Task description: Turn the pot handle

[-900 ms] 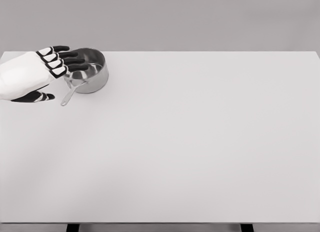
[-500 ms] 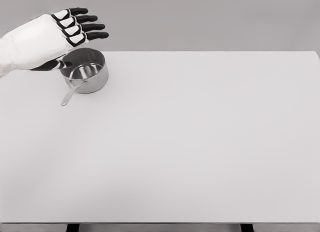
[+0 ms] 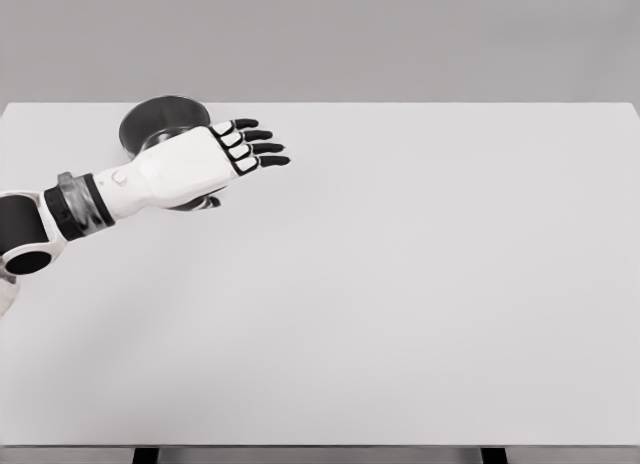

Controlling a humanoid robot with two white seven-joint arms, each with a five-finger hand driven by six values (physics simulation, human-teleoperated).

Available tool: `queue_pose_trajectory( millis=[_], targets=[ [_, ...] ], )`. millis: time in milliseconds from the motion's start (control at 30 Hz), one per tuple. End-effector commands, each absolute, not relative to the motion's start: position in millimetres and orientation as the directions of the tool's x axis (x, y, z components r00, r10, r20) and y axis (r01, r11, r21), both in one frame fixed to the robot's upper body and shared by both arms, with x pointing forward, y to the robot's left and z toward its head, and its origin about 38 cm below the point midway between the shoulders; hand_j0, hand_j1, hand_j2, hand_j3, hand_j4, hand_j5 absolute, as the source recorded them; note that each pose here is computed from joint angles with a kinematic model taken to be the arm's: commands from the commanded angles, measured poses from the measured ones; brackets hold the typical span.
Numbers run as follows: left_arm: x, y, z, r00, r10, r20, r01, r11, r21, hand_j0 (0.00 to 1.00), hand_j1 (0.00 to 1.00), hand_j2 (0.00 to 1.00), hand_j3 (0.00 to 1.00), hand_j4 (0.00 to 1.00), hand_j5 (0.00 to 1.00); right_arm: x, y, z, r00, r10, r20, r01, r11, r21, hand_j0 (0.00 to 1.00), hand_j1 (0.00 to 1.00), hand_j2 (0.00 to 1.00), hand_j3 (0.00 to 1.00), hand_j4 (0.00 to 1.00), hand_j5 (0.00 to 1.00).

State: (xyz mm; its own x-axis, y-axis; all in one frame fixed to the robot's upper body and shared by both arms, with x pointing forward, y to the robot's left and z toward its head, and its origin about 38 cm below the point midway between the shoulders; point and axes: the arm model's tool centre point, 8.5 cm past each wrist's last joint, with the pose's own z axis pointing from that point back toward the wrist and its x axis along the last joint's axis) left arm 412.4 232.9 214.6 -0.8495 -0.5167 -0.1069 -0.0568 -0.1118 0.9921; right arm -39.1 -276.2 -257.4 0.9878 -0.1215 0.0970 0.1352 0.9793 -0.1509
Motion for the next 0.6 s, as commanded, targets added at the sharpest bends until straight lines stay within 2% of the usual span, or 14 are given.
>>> queue_pose_trajectory(
  millis=[0, 167, 567],
  targets=[
    [424, 247, 197, -0.821, -0.566, -0.075, -0.006, -0.123, 0.992, 1.00, 1.00, 1.00, 1.00, 1.00, 1.00, -39, -276, -257, 0.988, -0.122, 0.097, 0.136, 0.979, -0.151, 1.00, 1.00, 1.00, 1.00, 1.00, 1.00],
    [436, 270, 196, -0.778, -0.625, -0.066, 0.013, -0.120, 0.993, 1.00, 1.00, 1.00, 1.00, 1.00, 1.00, -39, -276, -257, 0.988, -0.122, 0.097, 0.136, 0.979, -0.151, 1.00, 1.00, 1.00, 1.00, 1.00, 1.00],
    [446, 288, 186, -0.737, -0.674, -0.051, 0.048, -0.127, 0.991, 1.00, 1.00, 1.00, 1.00, 1.00, 1.00, -39, -276, -257, 0.988, -0.122, 0.097, 0.136, 0.979, -0.151, 1.00, 1.00, 1.00, 1.00, 1.00, 1.00]
  ],
)
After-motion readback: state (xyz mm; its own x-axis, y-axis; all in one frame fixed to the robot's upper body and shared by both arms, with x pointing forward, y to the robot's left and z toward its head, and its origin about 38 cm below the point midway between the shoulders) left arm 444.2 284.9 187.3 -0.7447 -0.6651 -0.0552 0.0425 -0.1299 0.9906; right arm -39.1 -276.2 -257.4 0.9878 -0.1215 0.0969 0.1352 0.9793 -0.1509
